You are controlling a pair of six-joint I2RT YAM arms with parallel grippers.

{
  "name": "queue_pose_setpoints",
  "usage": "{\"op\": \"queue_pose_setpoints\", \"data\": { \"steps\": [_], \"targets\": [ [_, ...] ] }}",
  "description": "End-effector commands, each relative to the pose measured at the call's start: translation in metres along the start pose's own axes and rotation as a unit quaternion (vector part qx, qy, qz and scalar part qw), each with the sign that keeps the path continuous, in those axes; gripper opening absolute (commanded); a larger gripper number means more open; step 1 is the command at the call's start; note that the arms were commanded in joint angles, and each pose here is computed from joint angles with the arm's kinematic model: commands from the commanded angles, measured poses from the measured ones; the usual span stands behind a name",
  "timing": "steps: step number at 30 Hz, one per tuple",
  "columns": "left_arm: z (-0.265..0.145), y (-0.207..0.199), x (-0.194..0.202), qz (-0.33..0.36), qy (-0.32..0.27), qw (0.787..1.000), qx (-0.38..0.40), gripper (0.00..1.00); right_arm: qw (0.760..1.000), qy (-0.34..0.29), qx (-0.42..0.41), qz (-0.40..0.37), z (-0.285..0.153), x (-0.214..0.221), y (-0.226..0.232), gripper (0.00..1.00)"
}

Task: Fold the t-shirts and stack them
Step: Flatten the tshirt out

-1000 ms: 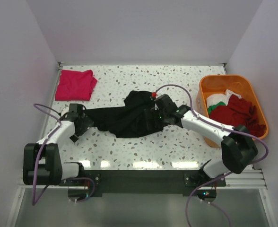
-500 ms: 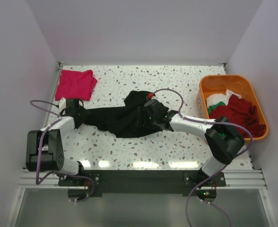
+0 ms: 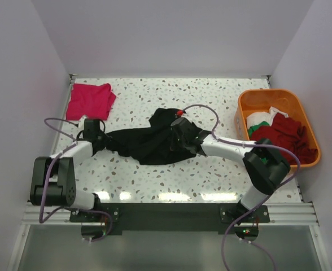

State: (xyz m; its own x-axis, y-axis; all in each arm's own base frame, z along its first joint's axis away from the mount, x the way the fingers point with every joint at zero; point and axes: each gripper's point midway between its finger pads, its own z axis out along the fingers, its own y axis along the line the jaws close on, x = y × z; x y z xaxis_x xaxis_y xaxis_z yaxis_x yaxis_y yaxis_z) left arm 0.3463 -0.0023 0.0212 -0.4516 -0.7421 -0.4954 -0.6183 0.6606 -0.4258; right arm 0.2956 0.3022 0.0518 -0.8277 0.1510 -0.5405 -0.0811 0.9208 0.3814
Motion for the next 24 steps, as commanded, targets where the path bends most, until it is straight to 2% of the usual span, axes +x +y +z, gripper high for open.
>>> {"op": "queue_pose_setpoints", "data": {
  "steps": [1,2,3,5,9,10,12,15,16,19,23,24],
  "targets": [
    [-0.04,-0.002,0.004,0.047,-0.034,0.998,-0.015,0.0,0.998,-0.055,-0.036,-0.026,-0.065,-0.047,0.028,0.0],
    [-0.063,-0.018,-0.011,0.043,-0.075,0.996,0.013,0.0,0.996,-0.062,-0.046,-0.034,-0.081,-0.053,0.031,0.0],
    [-0.075,-0.015,-0.016,0.048,-0.097,0.994,0.001,0.0,0.995,-0.066,-0.062,-0.048,-0.095,-0.056,0.035,0.0],
    [-0.115,-0.041,-0.033,0.041,-0.138,0.988,0.055,0.0,0.99,-0.092,-0.097,-0.054,-0.138,-0.07,0.044,0.0],
    [-0.182,-0.065,-0.067,0.02,-0.195,0.973,0.125,0.0,0.977,-0.124,-0.15,-0.082,-0.201,-0.086,0.057,0.0],
    [-0.209,-0.076,-0.082,0.012,-0.22,0.963,0.157,0.0,0.975,-0.134,-0.157,-0.087,-0.219,-0.094,0.061,0.0],
    [-0.234,-0.083,-0.095,0.009,-0.24,0.954,0.178,0.0,0.968,-0.158,-0.162,-0.107,-0.246,-0.108,0.063,0.0],
    [-0.278,-0.091,-0.124,-0.01,-0.288,0.938,0.195,0.0,0.962,-0.227,-0.108,-0.103,-0.297,-0.149,0.05,0.0],
    [-0.299,-0.096,-0.137,-0.018,-0.308,0.929,0.205,0.0,0.958,-0.264,-0.06,-0.089,-0.308,-0.166,0.034,0.0],
    [-0.33,-0.096,-0.159,-0.033,-0.344,0.916,0.201,0.0,0.944,-0.323,0.016,-0.066,-0.343,-0.197,0.007,0.0],
    [-0.339,-0.093,-0.177,-0.044,-0.368,0.914,0.167,0.0,0.932,-0.35,0.08,-0.052,-0.36,-0.22,-0.019,0.0],
    [-0.332,-0.083,-0.18,-0.05,-0.372,0.917,0.13,0.0,0.931,-0.343,0.117,-0.032,-0.355,-0.229,-0.044,0.0]
  ]
}}
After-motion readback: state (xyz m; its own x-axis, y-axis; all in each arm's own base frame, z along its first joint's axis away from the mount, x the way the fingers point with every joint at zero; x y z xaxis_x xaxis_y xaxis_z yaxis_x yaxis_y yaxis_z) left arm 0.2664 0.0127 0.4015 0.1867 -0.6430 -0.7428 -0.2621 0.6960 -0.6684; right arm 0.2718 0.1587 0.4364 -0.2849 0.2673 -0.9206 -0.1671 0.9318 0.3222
